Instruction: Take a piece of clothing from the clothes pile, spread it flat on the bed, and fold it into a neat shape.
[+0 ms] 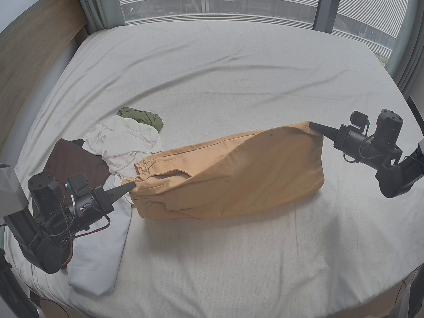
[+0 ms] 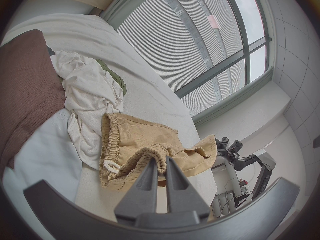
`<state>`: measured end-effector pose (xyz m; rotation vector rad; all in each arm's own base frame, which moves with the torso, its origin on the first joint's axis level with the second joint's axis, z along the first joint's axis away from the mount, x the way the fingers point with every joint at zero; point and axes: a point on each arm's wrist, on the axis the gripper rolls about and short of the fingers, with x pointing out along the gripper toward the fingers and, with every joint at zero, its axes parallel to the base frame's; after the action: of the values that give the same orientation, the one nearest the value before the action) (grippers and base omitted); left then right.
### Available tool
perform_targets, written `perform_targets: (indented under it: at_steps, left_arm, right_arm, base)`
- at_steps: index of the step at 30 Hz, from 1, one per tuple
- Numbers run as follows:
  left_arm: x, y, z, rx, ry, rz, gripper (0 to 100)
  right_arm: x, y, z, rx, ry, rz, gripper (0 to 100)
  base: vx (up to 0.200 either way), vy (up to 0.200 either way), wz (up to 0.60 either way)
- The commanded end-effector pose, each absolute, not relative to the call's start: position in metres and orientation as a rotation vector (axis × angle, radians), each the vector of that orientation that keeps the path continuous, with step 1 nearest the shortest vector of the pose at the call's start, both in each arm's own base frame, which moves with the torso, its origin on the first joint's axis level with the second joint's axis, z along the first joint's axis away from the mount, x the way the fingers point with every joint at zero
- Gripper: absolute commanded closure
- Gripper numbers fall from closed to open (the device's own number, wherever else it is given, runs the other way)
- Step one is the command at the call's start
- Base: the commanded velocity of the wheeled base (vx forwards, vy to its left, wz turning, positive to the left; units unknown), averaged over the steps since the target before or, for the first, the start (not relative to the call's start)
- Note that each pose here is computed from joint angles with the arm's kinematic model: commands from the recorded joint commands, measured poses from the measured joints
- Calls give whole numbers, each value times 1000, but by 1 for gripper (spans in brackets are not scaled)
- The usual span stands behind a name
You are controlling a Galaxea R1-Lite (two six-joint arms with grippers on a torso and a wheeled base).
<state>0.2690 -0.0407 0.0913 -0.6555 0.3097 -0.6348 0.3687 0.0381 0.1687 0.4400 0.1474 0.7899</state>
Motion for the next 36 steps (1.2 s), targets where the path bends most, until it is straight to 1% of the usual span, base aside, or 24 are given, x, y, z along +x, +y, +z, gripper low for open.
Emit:
perform_targets:
  at_steps: [1,8,14,19,23,36]
  left_arm:
    - [271,-42,90,-656,311,-637,100]
    - [285,-51,82,-656,290,-554,100]
    - [288,-54,81,-659,290,-549,100]
    - [299,-56,75,-659,263,-471,100]
    - [304,-61,77,-659,233,-442,100]
    - [311,-62,78,-689,222,-437,100]
  right_arm:
    - [378,39,164,441,157,788,100]
    - [386,41,162,438,153,794,100]
    - [394,39,162,434,141,790,100]
    - [402,38,160,432,132,786,100]
    - [406,39,159,432,128,779,100]
    - [417,42,158,435,139,780,100]
  base:
    - [0,0,0]
    - [0,0,0]
    - [0,0,0]
    - [0,0,0]
    - [0,0,0]
    - [0,0,0]
